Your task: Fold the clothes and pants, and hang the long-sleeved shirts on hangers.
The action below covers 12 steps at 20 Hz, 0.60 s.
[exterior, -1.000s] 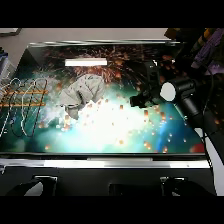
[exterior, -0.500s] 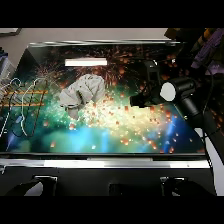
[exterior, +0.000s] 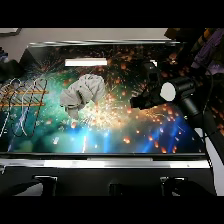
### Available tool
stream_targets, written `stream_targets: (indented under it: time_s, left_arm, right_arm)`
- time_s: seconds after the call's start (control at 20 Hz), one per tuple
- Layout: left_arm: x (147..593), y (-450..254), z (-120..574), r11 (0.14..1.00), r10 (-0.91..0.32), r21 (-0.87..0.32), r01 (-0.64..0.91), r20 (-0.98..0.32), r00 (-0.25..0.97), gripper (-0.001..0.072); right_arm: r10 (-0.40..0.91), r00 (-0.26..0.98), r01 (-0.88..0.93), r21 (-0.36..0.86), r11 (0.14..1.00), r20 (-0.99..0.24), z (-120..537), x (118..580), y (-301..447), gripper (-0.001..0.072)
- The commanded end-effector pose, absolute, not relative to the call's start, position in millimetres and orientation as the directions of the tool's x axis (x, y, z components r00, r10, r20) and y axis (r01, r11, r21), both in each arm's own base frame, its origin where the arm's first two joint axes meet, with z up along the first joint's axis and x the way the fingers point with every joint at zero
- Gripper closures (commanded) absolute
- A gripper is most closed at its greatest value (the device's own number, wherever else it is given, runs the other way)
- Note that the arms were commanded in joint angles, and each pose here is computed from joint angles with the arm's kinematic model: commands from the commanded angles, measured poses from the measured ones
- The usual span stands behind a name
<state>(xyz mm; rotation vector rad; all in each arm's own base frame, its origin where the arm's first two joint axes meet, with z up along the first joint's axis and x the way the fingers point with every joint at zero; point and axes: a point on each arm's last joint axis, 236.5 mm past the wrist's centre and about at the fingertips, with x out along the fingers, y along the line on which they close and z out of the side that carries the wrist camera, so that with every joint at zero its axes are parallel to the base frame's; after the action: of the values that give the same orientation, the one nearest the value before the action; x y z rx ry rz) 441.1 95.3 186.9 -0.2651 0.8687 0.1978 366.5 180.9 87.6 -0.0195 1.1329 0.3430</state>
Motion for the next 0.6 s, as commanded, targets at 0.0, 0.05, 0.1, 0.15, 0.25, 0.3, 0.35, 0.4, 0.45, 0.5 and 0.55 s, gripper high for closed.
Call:
stream_targets:
  time_s: [0.0,0.05,0.1,0.15,0.25,0.3,0.35,0.4,0.45,0.5,0.55]
  left_arm:
    - [477,59,88,0.959,-0.035,-0.163,-0.231,-0.879,0.476,0.0017]
    - [492,51,61,0.962,-0.048,-0.164,-0.218,-0.888,0.457,0.0017]
    - [505,42,39,0.965,-0.057,-0.163,-0.204,-0.893,0.446,0.0017]
    - [516,34,15,0.968,-0.065,-0.162,-0.192,-0.899,0.433,0.0017]
    - [530,18,-24,0.972,-0.078,-0.16,-0.171,-0.908,0.412,0.0017]
    - [534,11,-39,0.973,-0.083,-0.16,-0.164,-0.913,0.399,0.0017]
    - [536,4,-53,0.975,-0.088,-0.159,-0.156,-0.918,0.387,0.0018]
    - [536,-2,-64,0.977,-0.093,-0.157,-0.147,-0.924,0.37,0.002]
    - [534,-8,-72,0.978,-0.098,-0.156,-0.139,-0.93,0.354,0.0022]
    - [532,-13,-80,0.979,-0.102,-0.153,-0.132,-0.937,0.334,0.0023]
    - [528,-18,-87,0.981,-0.106,-0.152,-0.125,-0.944,0.313,0.0025]
  right_arm:
    - [0.245,0.346,-0.275,0.152,0.949,-0.906,84,359,178,0.0674]
    - [0.243,0.34,-0.275,0.151,0.95,-0.908,83,358,177,0.0674]
    - [0.24,0.334,-0.273,0.151,0.95,-0.911,83,356,177,0.0672]
    - [0.238,0.328,-0.261,0.155,0.953,-0.914,82,355,176,0.0635]
    - [0.237,0.326,-0.236,0.164,0.958,-0.915,82,354,176,0.0615]
    - [0.238,0.326,-0.222,0.17,0.96,-0.915,82,354,176,0.0615]
    - [0.238,0.328,-0.215,0.173,0.961,-0.914,82,355,176,0.0615]
    - [0.238,0.328,-0.212,0.175,0.962,-0.914,82,355,176,0.0615]
    - [0.238,0.328,-0.197,0.18,0.964,-0.914,82,355,176,0.0615]
    - [0.239,0.33,-0.185,0.186,0.965,-0.913,82,355,176,0.0614]
    - [0.241,0.335,-0.18,0.189,0.965,-0.911,83,356,177,0.0614]
